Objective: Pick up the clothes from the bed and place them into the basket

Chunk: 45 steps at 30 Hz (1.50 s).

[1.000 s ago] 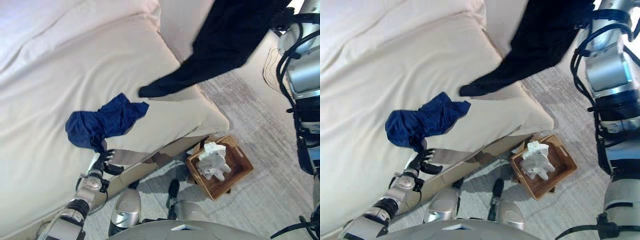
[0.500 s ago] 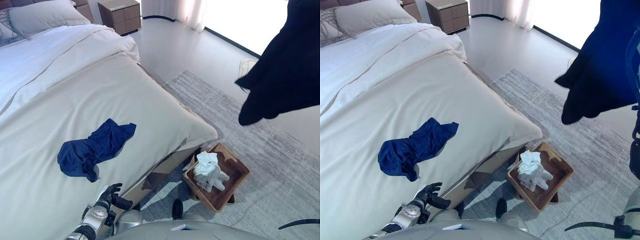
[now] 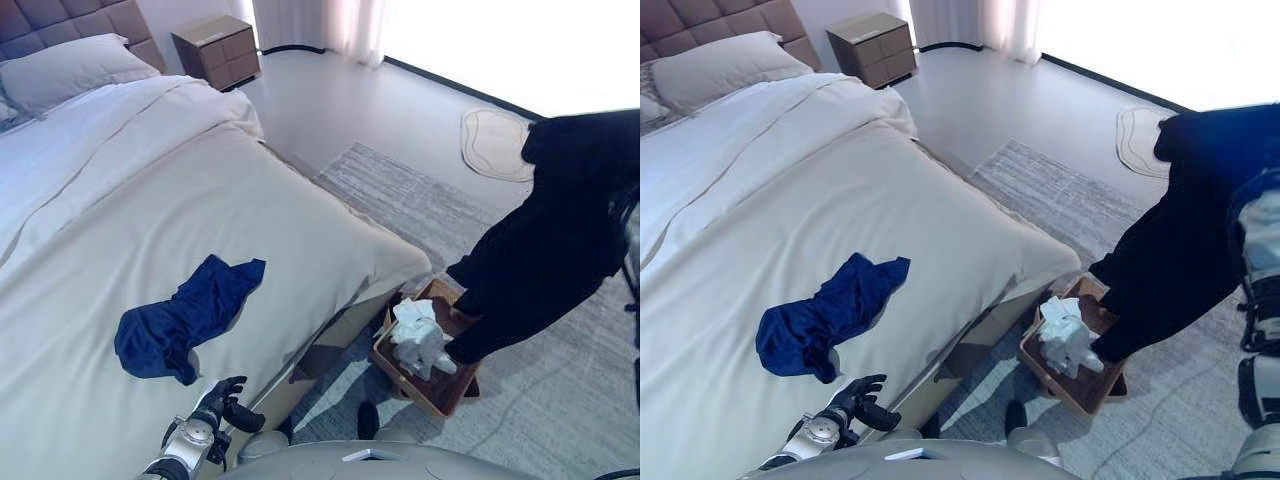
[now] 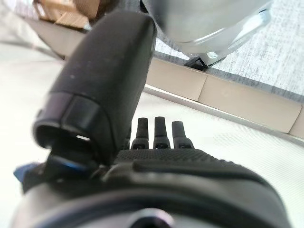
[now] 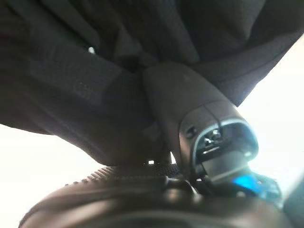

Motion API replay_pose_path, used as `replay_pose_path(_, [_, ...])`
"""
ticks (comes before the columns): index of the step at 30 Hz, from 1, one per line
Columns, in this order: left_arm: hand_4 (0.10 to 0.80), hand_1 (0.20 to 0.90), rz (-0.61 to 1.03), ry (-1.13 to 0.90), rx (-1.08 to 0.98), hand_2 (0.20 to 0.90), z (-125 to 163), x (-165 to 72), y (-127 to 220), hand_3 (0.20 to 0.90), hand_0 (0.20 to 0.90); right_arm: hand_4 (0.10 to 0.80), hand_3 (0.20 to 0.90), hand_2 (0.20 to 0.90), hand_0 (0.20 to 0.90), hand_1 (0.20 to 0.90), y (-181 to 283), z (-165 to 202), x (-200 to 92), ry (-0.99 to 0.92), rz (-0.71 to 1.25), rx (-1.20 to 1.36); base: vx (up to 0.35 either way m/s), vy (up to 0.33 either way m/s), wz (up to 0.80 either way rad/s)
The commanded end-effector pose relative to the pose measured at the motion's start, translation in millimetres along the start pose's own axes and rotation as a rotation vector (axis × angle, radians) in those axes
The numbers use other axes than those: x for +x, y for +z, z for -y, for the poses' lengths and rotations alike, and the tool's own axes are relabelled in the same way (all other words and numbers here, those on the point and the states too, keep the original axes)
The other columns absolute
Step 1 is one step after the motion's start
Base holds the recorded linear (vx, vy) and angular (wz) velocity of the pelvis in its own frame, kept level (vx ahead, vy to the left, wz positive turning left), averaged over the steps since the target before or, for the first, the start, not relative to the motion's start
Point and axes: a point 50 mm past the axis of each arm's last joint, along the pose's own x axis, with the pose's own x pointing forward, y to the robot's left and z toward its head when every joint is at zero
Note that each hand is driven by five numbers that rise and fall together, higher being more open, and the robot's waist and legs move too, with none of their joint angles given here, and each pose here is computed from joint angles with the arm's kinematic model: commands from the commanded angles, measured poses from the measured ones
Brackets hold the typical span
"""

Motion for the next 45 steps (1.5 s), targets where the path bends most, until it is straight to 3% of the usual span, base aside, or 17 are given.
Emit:
replay_pose_path(1, [0.800,0.900,0.111,0.062,0.081,0.900,-28.2,6.0,32.3,0.900,0.900,0.100,0.200,0.300,0.300,0.300,67.3,31.2,3.1,-0.170,0.284,0.094,-0.142,-0.022,-0.03])
replay_pose_path(8, [0.800,0.900,0.321,0.111,0.021,0.900,-28.8,7.5,90.5,0.900,0.900,0.100,0.200,0.300,0.300,0.300,52.6,5.6,0.2,-0.167,0.239,0.028,-0.204,-0.031,-0.01])
replay_pose_path(17, [0.800,0.900,0.502,0.174,-0.010,0.900,-41.7,-2.5,127.6,0.900,0.900,0.100,0.200,0.300,0.300,0.300,40.3,-34.6,-4.5,-0.097,0.141,-0.020,-0.167,-0.073,0.04])
replay_pose_path(22, [0.800,0.900,0.565,0.163,-0.056,0.900,-43.4,-9.2,129.9,0.900,0.900,0.100,0.200,0.300,0.300,0.300,34.1,-47.3,2.4,-0.070,0.034,-0.051,-0.047,-0.062,0.12])
replay_pose_path(23, [0.800,0.900,0.566,0.162,-0.064,0.900,-42.8,-9.7,127.3,0.900,0.900,0.213,0.313,0.396,0.396,0.396,33.1,-48.0,5.6,-0.065,-0.010,-0.063,-0.097,-0.039,0.09])
replay_pose_path(24, [0.800,0.900,0.577,0.164,-0.059,0.900,-42.3,-10.7,127.4,0.900,0.900,0.586,0.686,0.716,0.716,0.716,33.4,-48.7,6.8,-0.092,-0.018,-0.059,-0.068,-0.034,0.08])
replay_pose_path(25, [0.800,0.900,0.576,0.166,-0.059,0.900,-42.5,-10.8,127.6,0.900,0.900,0.586,0.686,0.716,0.716,0.716,34.7,-47.8,7.8,-0.110,-0.024,-0.060,-0.071,-0.042,0.10])
replay_pose_path(26, [0.800,0.900,0.579,0.167,-0.062,0.900,-42.6,-10.9,127.9,0.900,0.900,0.800,0.900,0.900,0.900,0.900,35.3,-46.9,8.7,-0.134,-0.027,-0.066,-0.040,-0.027,0.10])
replay_pose_path(36, [0.800,0.900,0.616,0.181,-0.074,0.900,-45.7,-13.7,138.3,0.900,0.900,0.800,0.900,0.900,0.900,0.900,28.2,-43.9,12.1,-0.185,-0.101,-0.095,-0.029,-0.019,0.15])
replay_pose_path(45, [0.800,0.900,0.542,0.234,-0.140,0.900,-58.1,-11.7,111.8,0.900,0.900,0.800,0.900,0.900,0.900,0.900,33.8,-25.3,-11.0,-0.380,0.098,0.021,0.047,0.085,-0.03])
